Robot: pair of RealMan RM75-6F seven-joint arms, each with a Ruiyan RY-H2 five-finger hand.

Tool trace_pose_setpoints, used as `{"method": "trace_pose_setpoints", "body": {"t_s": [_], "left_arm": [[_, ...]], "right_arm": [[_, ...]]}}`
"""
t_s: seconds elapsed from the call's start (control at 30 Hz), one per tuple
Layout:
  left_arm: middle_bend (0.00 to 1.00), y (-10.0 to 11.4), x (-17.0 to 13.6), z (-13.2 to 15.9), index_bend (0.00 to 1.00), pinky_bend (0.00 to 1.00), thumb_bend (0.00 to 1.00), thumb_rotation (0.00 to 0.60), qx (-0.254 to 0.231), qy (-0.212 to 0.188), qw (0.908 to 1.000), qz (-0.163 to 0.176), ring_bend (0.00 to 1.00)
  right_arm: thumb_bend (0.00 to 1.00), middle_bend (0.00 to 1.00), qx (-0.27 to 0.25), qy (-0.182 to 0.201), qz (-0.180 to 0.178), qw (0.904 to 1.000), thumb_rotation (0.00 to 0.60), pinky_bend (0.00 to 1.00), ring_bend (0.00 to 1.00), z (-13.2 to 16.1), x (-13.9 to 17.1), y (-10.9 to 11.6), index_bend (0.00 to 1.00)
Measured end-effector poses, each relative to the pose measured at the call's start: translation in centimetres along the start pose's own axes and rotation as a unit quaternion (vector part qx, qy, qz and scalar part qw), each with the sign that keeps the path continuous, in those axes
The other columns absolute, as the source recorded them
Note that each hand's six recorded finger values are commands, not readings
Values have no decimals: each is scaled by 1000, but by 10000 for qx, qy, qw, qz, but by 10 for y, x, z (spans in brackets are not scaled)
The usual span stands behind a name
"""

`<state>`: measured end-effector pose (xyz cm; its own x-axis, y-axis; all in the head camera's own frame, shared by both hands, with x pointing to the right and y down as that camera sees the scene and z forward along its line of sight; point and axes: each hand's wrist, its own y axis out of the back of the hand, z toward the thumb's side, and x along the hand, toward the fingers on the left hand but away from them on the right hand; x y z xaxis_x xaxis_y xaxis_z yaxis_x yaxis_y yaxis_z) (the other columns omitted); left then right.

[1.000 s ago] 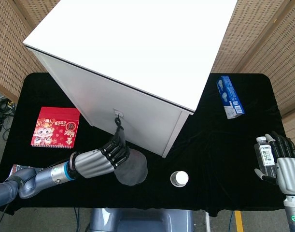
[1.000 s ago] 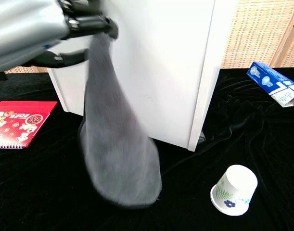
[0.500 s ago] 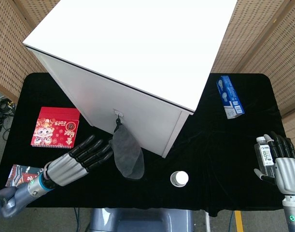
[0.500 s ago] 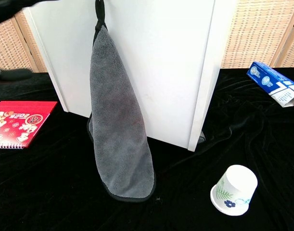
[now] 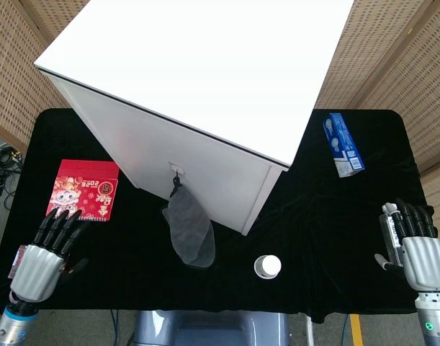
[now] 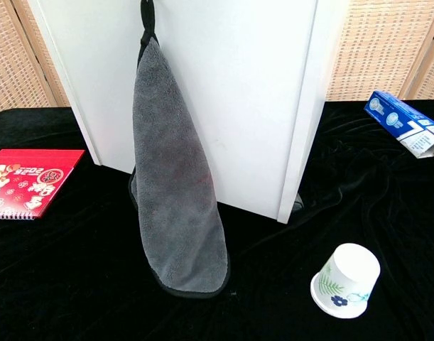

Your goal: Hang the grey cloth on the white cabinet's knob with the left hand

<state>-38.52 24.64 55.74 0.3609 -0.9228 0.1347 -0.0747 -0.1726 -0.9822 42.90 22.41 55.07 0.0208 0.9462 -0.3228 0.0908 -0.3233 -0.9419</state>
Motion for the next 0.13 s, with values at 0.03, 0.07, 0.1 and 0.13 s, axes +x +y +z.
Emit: {"method": "trace_pose_setpoints", "body": {"t_s": [0.03, 0.07, 0.1, 0.13], "left_arm": [[0, -2, -3, -7, 90, 0, 36, 600, -16, 192, 9998, -101, 0], [0, -5, -7, -15, 81, 0, 38, 600, -24, 439, 9987, -252, 0], [0, -7, -10, -21, 73, 0, 38, 600, -34, 607, 9974, -376, 0], [0, -10, -12, -26, 68, 0, 39, 600, -52, 752, 9959, -500, 0]], "right_arm": [[170, 0, 17, -1, 14, 10000, 600, 47, 0, 0, 0, -1, 33], [170, 0, 36, 0, 27, 10000, 600, 47, 0, 0, 0, -2, 33], [170, 0, 43, -1, 34, 10000, 600, 47, 0, 0, 0, -2, 33], [170, 0, 51, 1, 35, 10000, 600, 47, 0, 0, 0, -3, 33]]}}
